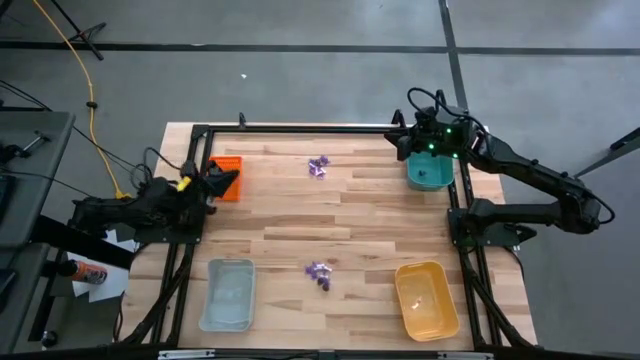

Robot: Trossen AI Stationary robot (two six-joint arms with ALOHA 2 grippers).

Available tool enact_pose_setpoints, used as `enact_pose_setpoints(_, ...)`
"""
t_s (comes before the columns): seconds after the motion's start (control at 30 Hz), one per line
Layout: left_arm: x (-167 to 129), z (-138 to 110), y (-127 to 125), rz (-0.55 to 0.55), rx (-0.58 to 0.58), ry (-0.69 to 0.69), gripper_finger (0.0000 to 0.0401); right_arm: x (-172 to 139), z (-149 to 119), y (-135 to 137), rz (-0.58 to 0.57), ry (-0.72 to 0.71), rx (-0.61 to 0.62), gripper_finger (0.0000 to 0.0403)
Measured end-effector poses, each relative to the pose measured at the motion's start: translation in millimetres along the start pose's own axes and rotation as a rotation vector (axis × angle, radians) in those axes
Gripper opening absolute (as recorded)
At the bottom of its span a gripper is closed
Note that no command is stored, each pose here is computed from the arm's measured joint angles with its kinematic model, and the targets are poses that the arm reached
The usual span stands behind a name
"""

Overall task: Sort Halloween decoration
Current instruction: Put the black skull toy into the green bin

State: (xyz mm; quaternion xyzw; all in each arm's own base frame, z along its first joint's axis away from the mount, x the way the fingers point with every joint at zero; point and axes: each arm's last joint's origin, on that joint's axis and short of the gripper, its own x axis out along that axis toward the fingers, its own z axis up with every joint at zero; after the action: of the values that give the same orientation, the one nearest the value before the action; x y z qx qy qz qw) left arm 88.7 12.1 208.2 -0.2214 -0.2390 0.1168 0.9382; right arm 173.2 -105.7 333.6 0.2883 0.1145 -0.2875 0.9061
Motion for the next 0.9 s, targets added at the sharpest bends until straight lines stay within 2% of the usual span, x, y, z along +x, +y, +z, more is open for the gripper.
enact_pose_setpoints(0.1,7.2,12.2,-8.4,-0.013,0.048,0.031,0.0001,0.0,1.6,0.9,0.009,-0.016,0.019,0.0144)
enact_pose_setpoints(0.2,21.4,21.9,-17.5,0.029,0.098,0.147,0.0001,-0.1,2.9,1.6,0.018,-0.03,0.017,0.0144)
enact_pose_setpoints(0.33,50.3,41.7,-36.8,0.019,0.242,0.27,0.0001,-0.1,3.7,2.7,0.04,-0.031,0.014,0.0144)
enact_pose_setpoints(0.5,88.8,61.5,-57.0,0.061,0.424,0.387,0.0001,-0.5,3.7,6.4,0.149,0.004,-0.036,0.0144)
enact_pose_setpoints(0.63,110.0,71.1,-65.7,0.155,0.361,0.372,0.0001,-0.8,3.6,8.5,0.21,0.026,-0.048,0.0144)
enact_pose_setpoints(0.7,115.6,73.2,-67.0,0.198,0.371,0.358,0.0001,-1.0,3.5,9.0,0.228,0.03,-0.071,0.0144)
enact_pose_setpoints(0.9,117.5,72.8,-66.6,0.228,0.351,0.352,0.0001,-1.3,2.9,10.1,0.27,0.04,-0.15,0.0144)
